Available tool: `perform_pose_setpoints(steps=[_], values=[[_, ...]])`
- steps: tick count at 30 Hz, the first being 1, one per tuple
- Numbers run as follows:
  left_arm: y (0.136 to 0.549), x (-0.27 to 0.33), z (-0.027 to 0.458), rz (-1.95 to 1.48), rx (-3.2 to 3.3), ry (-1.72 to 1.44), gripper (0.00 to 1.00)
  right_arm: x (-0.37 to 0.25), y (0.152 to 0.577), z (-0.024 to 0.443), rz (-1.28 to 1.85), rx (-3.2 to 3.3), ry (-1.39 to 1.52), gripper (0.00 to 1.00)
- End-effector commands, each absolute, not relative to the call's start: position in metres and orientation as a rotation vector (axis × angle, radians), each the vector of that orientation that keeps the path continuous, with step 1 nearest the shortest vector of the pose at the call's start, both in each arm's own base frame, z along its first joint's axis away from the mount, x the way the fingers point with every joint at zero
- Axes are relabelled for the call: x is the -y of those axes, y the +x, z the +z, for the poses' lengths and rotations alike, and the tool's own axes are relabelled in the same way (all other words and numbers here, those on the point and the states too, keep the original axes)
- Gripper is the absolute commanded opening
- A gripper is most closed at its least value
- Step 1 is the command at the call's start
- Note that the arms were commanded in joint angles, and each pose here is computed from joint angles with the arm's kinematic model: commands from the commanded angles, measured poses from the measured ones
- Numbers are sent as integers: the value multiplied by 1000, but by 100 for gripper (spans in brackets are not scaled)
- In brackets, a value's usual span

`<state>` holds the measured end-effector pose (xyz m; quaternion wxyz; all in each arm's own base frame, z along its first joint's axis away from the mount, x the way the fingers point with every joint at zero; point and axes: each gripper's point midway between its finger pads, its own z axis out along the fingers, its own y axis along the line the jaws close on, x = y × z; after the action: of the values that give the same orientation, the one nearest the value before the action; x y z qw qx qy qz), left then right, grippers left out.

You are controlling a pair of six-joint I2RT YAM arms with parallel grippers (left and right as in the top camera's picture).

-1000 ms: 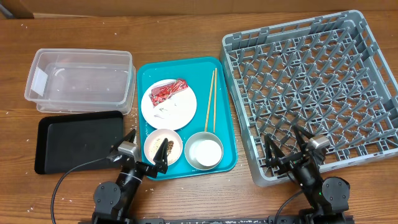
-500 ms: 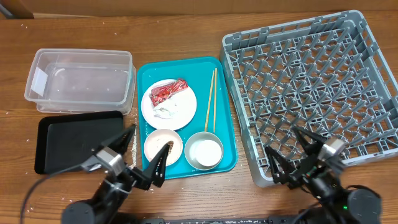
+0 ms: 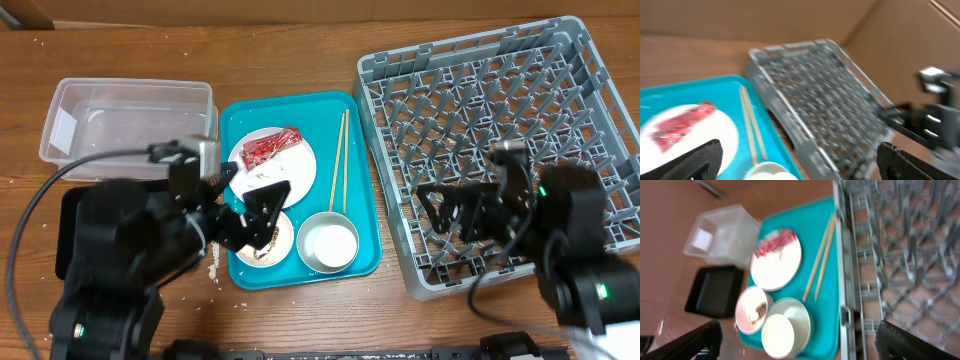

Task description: Sort waste into correct bins and load items into the dishwasher

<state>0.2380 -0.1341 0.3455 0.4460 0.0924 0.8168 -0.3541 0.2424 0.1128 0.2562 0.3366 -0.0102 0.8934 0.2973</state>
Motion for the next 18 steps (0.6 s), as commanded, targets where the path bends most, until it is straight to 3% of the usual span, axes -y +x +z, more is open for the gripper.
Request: perform_pose_setpoints(steps=[1, 4, 7, 18], values=[[230, 158, 345, -1064, -2058, 325, 100, -127, 246, 255, 880, -2378, -94, 100], [237, 163, 318, -1073, -2183, 296, 97, -134, 250, 244, 913, -2415, -148, 100], [243, 166, 283, -1000, -2332, 273, 75, -134, 253, 234, 913, -2456, -131, 100], [237, 194, 160, -514, -2824, 250, 68, -129, 255, 230, 876, -2478, -101, 100]])
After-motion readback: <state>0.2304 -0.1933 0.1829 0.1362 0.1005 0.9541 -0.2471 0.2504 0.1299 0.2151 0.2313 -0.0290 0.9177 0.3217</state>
